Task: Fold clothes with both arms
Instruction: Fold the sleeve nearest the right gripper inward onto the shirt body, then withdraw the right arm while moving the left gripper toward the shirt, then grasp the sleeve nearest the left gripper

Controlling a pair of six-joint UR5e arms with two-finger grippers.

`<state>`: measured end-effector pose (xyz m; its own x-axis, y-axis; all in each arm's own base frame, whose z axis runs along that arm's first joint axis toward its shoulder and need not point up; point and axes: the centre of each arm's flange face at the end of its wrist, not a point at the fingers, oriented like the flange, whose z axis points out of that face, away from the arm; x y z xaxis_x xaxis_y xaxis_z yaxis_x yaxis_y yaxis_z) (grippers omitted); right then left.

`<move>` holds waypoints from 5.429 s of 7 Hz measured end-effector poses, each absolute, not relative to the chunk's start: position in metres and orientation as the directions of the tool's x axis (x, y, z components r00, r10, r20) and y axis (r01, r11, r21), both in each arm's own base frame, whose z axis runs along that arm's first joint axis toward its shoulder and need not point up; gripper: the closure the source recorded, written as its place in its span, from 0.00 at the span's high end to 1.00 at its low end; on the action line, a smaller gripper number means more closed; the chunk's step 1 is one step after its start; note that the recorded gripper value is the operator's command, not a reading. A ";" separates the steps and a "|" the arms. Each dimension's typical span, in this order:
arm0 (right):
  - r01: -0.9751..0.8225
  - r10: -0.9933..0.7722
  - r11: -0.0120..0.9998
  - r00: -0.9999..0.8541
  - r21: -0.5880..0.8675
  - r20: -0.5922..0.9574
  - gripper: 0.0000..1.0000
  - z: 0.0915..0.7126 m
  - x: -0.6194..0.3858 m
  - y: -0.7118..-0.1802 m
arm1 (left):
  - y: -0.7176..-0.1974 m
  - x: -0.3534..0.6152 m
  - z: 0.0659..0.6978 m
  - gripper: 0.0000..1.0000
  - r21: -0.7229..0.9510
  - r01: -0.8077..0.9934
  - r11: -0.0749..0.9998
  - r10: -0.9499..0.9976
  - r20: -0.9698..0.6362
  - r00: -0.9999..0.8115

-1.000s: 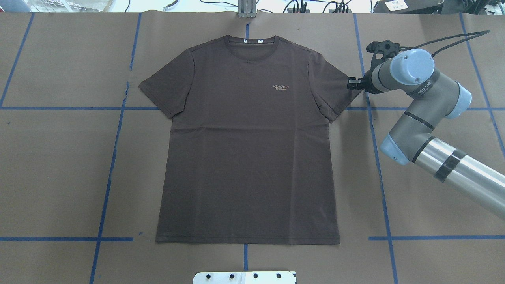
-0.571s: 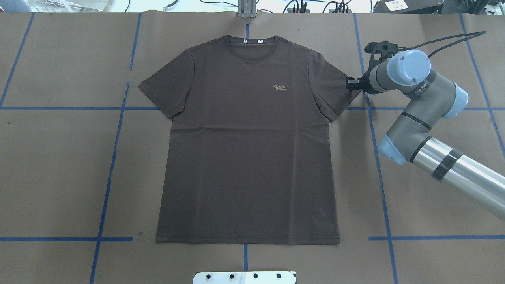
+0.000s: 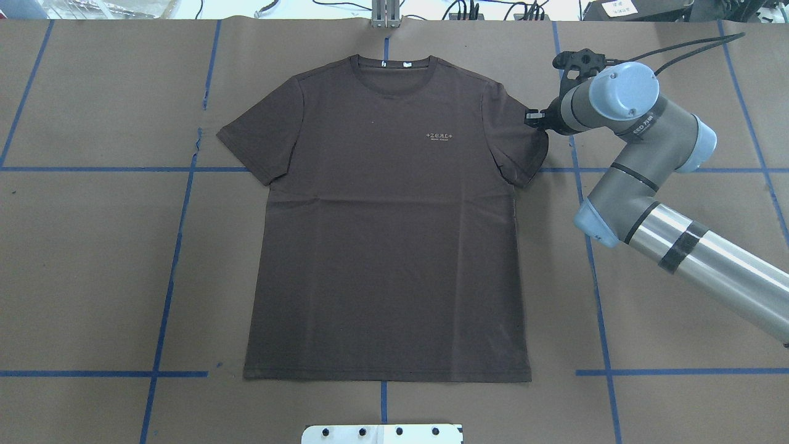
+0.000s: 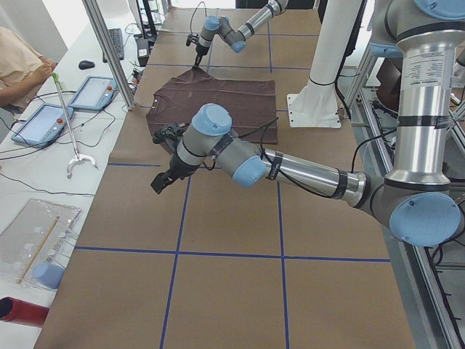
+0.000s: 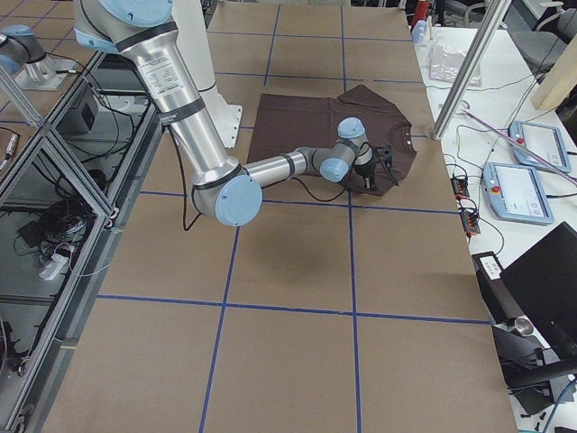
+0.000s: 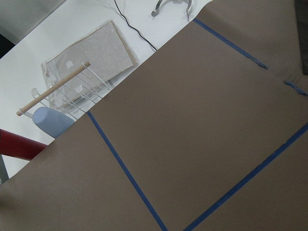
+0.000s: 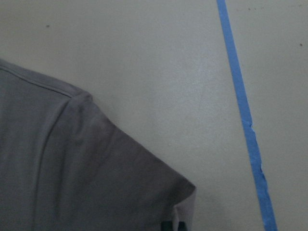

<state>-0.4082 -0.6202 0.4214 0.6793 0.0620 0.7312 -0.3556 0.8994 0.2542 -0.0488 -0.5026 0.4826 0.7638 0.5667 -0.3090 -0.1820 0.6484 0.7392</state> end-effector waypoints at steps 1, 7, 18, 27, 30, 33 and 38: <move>-0.362 0.075 0.899 0.681 0.246 0.729 0.00 0.396 -0.413 -0.622 | -0.503 -0.049 0.483 1.00 0.739 -0.182 0.649 0.567 -0.309 0.764; -0.418 0.140 0.875 0.700 0.243 0.700 0.02 0.301 -0.510 -0.595 | -0.501 -0.049 0.485 1.00 0.736 -0.181 0.652 0.564 -0.312 0.764; -0.120 -0.095 0.964 0.682 0.239 0.725 1.00 0.326 -0.220 -0.622 | -0.525 0.107 0.418 0.73 0.606 0.050 0.794 0.441 -0.631 0.638; 0.015 -0.242 0.950 0.664 0.311 0.707 1.00 0.455 -0.050 -0.547 | -0.629 0.382 0.420 0.60 0.350 0.313 0.883 0.067 -0.754 0.653; 0.015 -0.239 0.951 0.667 0.308 0.706 1.00 0.457 -0.050 -0.548 | -0.627 0.410 0.438 0.59 0.344 0.310 0.886 0.055 -0.742 0.668; 0.016 -0.240 0.951 0.669 0.308 0.704 1.00 0.458 -0.050 -0.550 | -0.612 0.435 0.441 0.41 0.327 0.312 0.892 0.040 -0.745 0.666; 0.014 -0.235 0.952 0.669 0.305 0.705 1.00 0.458 -0.050 -0.549 | -0.610 0.437 0.430 0.00 0.330 0.317 0.889 0.045 -0.752 0.657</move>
<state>-0.0502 -0.5489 0.4583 0.6685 -0.2354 0.7055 0.0139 0.9524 0.3046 0.4369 -0.6100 0.4304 0.6575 0.0446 -0.7521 0.3169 0.8893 0.3297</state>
